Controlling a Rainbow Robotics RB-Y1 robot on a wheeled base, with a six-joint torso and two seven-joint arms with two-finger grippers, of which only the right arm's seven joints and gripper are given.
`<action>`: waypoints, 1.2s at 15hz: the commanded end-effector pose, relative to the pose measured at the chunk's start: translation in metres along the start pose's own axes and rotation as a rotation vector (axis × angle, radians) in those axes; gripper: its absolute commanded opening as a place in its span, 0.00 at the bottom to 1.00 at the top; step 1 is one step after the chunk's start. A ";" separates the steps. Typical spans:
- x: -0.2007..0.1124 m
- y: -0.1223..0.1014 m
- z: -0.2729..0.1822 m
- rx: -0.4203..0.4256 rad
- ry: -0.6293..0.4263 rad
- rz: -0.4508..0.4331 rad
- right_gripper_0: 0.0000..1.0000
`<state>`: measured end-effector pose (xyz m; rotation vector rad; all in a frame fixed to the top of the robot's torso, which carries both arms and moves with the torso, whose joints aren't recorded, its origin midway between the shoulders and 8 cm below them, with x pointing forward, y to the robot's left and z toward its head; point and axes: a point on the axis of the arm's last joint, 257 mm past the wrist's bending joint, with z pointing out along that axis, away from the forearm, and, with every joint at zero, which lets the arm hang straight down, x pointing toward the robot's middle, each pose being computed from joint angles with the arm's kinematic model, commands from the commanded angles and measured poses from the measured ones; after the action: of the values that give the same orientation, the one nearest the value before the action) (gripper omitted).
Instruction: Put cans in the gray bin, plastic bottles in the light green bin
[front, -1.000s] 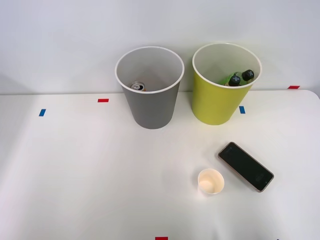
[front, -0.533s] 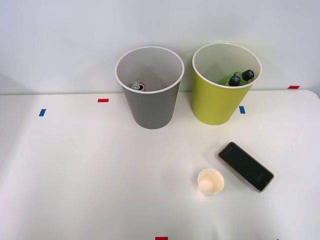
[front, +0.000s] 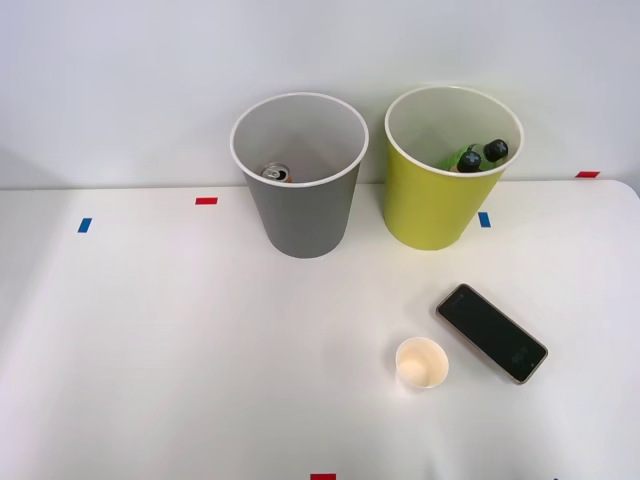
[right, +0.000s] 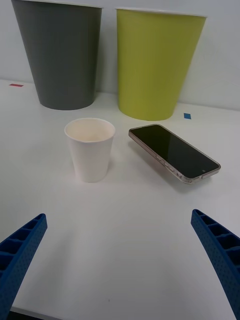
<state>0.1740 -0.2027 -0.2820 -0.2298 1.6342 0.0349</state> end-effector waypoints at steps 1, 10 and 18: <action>0.000 0.000 0.000 0.000 0.000 0.000 1.00; 0.000 0.000 0.000 0.000 0.000 0.000 1.00; 0.000 0.000 0.000 0.000 0.000 0.000 1.00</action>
<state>0.1740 -0.2027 -0.2820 -0.2298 1.6342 0.0349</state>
